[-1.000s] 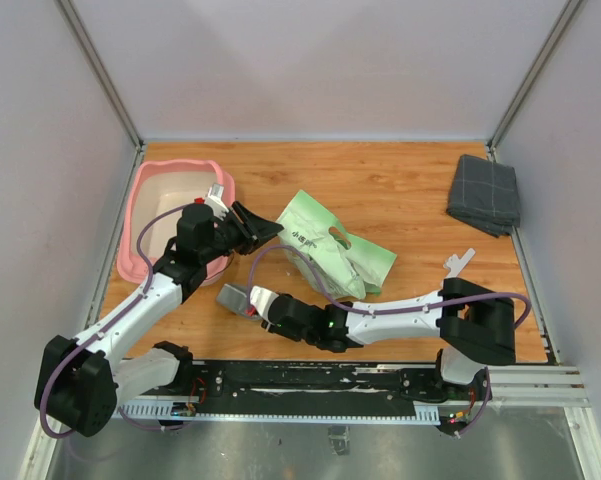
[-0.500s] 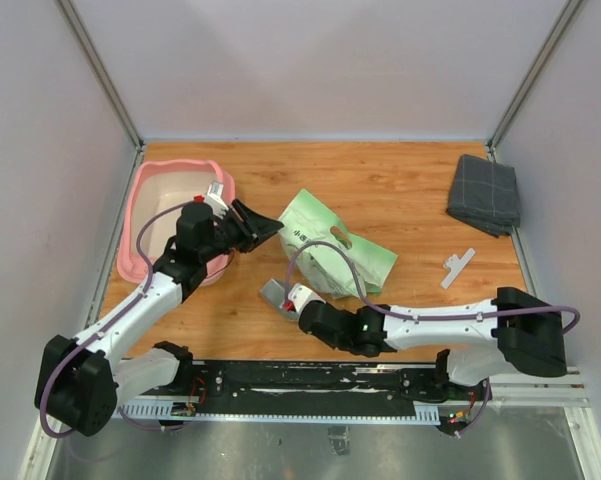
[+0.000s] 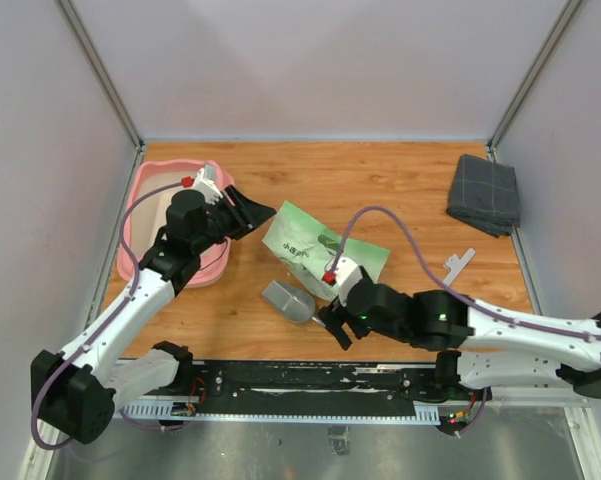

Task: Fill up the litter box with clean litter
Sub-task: Move the spatula to the center of the board, then adjust the cat litter bag at the center of the board, then move the litter box to the center of the board, then open the cat litter bag at the center of the board.

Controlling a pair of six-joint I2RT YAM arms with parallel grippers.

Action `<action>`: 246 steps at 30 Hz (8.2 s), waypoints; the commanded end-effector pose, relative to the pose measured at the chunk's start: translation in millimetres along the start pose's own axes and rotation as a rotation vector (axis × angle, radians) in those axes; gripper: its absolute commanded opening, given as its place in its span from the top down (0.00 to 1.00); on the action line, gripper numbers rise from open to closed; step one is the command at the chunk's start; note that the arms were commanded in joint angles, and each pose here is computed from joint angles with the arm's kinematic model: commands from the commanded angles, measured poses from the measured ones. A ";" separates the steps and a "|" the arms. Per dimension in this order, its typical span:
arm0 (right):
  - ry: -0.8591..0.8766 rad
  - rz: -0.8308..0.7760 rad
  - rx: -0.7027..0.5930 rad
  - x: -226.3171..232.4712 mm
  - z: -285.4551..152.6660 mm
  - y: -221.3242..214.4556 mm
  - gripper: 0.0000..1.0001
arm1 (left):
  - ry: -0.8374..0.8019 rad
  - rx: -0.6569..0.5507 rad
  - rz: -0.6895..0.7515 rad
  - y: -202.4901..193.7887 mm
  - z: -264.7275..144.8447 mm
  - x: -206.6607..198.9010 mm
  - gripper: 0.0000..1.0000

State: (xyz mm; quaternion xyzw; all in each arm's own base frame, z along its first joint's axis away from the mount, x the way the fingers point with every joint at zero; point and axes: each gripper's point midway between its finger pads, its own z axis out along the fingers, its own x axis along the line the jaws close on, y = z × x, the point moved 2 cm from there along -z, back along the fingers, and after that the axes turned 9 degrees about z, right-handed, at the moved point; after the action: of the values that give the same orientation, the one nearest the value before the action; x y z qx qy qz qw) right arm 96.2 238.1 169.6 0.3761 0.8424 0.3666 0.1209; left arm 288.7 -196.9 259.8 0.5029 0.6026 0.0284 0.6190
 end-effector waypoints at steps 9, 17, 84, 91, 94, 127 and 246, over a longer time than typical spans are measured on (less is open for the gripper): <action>-0.101 0.031 -0.237 -38.7 -81.4 78.7 0.46 | 0.051 0.095 0.142 -23.5 -38.4 10.7 0.54; 0.046 0.143 -0.158 -34.6 -37.3 90.7 0.47 | 0.006 0.151 0.083 -54.6 -42.2 22.7 0.57; -0.541 -0.035 -0.370 -128.2 -37.3 158.4 0.99 | 0.441 0.011 0.229 15.1 -6.0 70.9 0.49; -0.603 0.016 -0.387 -141.9 -49.1 167.6 0.99 | 0.772 -0.028 0.326 67.9 -27.8 115.6 0.37; -0.562 0.021 -0.396 -137.7 -49.4 169.9 0.99 | 0.813 -0.009 0.323 68.8 -26.2 127.9 0.32; -0.492 -0.002 -0.553 -121.7 -22.2 229.0 0.99 | 0.416 -0.022 0.170 24.7 12.2 66.5 0.42; -0.104 -0.008 -0.137 38.4 86.1 113.0 0.54 | 0.050 0.126 0.046 -79.6 -83.7 24.6 0.42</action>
State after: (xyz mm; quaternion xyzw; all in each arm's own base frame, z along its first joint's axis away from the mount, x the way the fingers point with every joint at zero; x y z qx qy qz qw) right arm 172.4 363.0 191.6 0.3819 0.8117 0.4123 0.1594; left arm 185.2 -167.2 199.3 0.5521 0.6221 0.0202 0.5548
